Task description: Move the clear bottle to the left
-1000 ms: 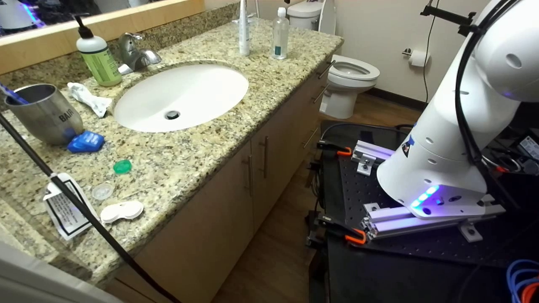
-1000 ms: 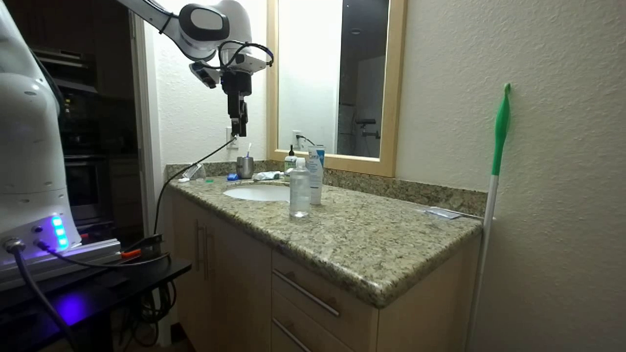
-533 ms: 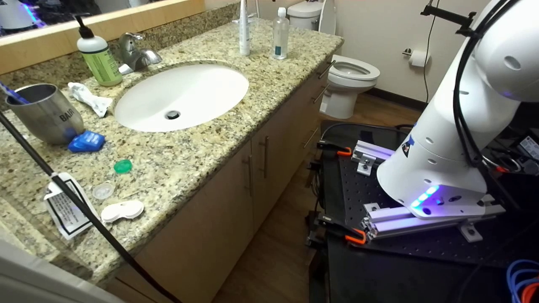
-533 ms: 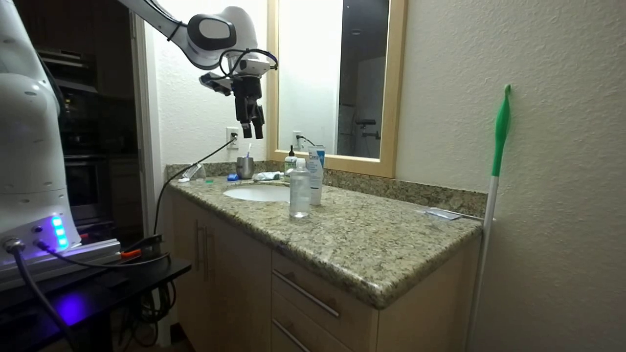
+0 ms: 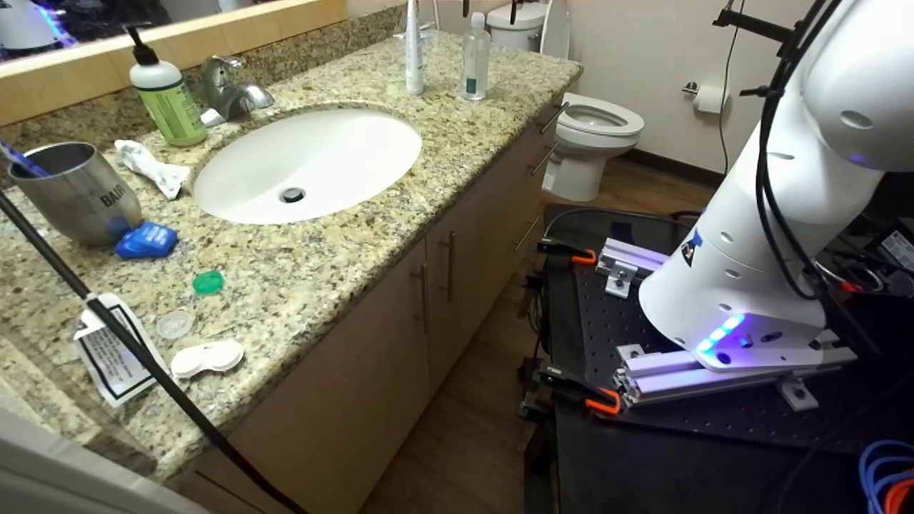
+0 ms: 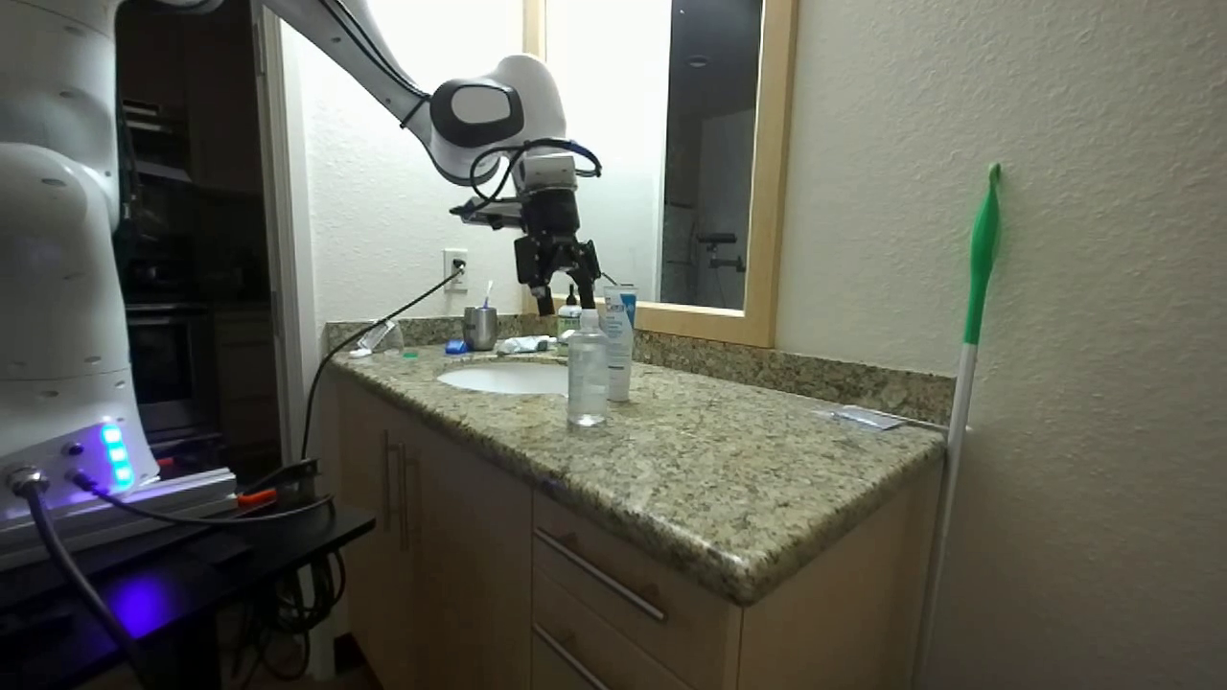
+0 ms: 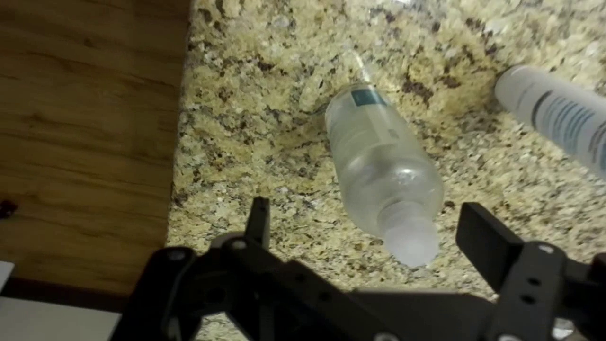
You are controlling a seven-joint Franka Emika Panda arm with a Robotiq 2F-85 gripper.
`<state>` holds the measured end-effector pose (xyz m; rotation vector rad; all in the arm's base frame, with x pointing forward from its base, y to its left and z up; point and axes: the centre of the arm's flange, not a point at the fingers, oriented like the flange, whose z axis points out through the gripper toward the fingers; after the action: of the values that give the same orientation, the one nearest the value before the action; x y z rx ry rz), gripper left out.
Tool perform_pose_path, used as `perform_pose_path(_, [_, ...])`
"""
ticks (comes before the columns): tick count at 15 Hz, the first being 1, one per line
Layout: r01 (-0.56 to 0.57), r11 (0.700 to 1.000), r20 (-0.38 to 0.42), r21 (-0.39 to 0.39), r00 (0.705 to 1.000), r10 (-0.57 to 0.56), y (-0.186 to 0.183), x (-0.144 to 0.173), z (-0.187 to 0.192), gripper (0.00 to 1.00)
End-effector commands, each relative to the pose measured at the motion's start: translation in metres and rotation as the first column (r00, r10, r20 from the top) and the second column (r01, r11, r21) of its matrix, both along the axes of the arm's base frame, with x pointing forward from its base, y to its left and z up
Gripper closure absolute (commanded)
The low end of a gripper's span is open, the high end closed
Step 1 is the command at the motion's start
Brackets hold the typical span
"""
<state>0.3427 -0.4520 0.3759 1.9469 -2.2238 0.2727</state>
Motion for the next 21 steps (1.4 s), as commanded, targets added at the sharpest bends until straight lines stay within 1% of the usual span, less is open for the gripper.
perform_pose_path(1, [0.036, 0.999, -0.005, -0.002, 0.999, -0.036, -0.006, 0.001, -0.006, 0.00])
perform_pose_path(3, [0.066, 0.998, -0.013, -0.006, 0.998, -0.066, -0.011, 0.004, -0.012, 0.00])
perform_pose_path(4, [0.074, 0.997, -0.012, -0.020, 0.997, -0.074, -0.012, 0.008, -0.022, 0.00])
perform_pose_path(6, [0.111, 0.994, -0.011, -0.010, 0.994, -0.112, -0.018, 0.010, -0.036, 0.00])
perform_pose_path(7, [0.081, 0.997, -0.018, -0.004, 0.997, -0.081, -0.011, 0.007, -0.020, 0.00])
perform_pose_path(9, [0.096, 0.995, -0.017, -0.006, 0.995, -0.096, -0.013, 0.008, -0.028, 0.00])
perform_pose_path(10, [0.086, 0.996, -0.011, 0.000, 0.996, -0.086, -0.012, 0.009, -0.027, 0.25])
perform_pose_path(11, [0.083, 0.997, -0.007, -0.002, 0.996, -0.083, -0.011, 0.010, -0.026, 0.26])
perform_pose_path(19, [0.060, 0.998, 0.017, 0.010, 0.998, -0.061, -0.010, 0.019, -0.022, 0.82])
perform_pose_path(20, [0.054, 0.998, 0.015, 0.021, 0.998, -0.054, -0.010, 0.019, -0.020, 0.89])
perform_pose_path(21, [0.039, 0.998, 0.018, 0.057, 0.999, -0.040, -0.010, 0.021, -0.016, 0.94])
